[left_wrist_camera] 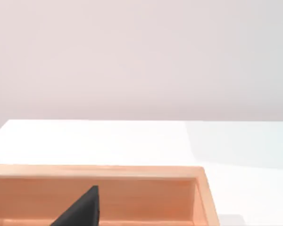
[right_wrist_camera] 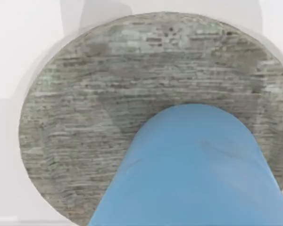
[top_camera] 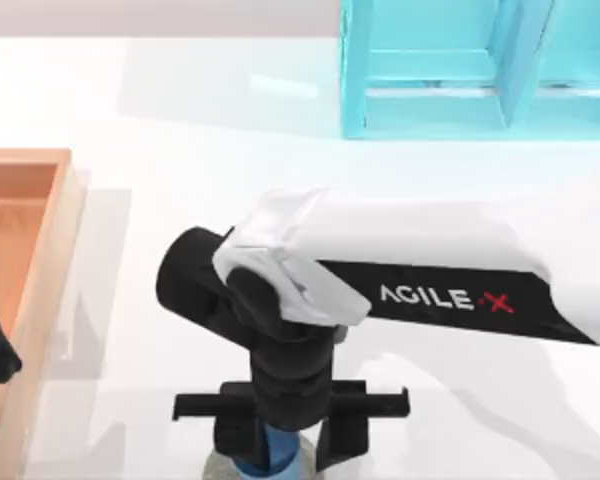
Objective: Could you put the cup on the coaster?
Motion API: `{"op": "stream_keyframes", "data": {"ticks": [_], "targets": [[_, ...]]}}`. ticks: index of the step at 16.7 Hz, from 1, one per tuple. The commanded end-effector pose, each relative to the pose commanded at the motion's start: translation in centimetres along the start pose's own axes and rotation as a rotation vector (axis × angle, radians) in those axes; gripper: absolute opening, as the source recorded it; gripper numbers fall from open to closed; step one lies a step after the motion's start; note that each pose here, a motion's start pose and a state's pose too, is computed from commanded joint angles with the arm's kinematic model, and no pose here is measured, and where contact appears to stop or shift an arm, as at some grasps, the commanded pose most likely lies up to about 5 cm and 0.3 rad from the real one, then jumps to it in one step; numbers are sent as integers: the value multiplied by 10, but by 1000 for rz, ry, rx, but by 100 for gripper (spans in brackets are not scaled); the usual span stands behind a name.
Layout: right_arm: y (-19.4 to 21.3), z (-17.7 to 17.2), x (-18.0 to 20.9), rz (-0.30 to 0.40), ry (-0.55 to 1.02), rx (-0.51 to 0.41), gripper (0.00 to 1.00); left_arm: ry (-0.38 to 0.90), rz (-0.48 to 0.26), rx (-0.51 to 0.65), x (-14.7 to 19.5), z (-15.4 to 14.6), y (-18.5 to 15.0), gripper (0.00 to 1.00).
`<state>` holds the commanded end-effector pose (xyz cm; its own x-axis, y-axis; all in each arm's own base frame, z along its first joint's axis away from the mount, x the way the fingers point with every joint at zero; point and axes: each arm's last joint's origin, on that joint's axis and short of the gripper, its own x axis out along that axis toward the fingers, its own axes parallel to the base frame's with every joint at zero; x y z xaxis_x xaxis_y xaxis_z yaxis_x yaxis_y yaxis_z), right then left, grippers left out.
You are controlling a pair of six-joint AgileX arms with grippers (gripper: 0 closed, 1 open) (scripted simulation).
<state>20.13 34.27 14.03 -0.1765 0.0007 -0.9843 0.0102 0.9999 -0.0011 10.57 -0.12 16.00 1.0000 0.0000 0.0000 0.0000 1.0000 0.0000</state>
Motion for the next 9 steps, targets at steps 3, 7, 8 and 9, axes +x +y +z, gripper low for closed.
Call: {"op": "stream_keyframes", "data": {"ticks": [3,7,8,9], "targets": [[0,0,0,0,0,0,98,0,0,0,0,0,0,100],[0,0,0,0,0,0,100,0,0,0,0,0,0,100],[0,0,0,0,0,0,100,0,0,0,0,0,0,100],[0,0,0,0,0,0,100,0,0,0,0,0,0,100]]}}
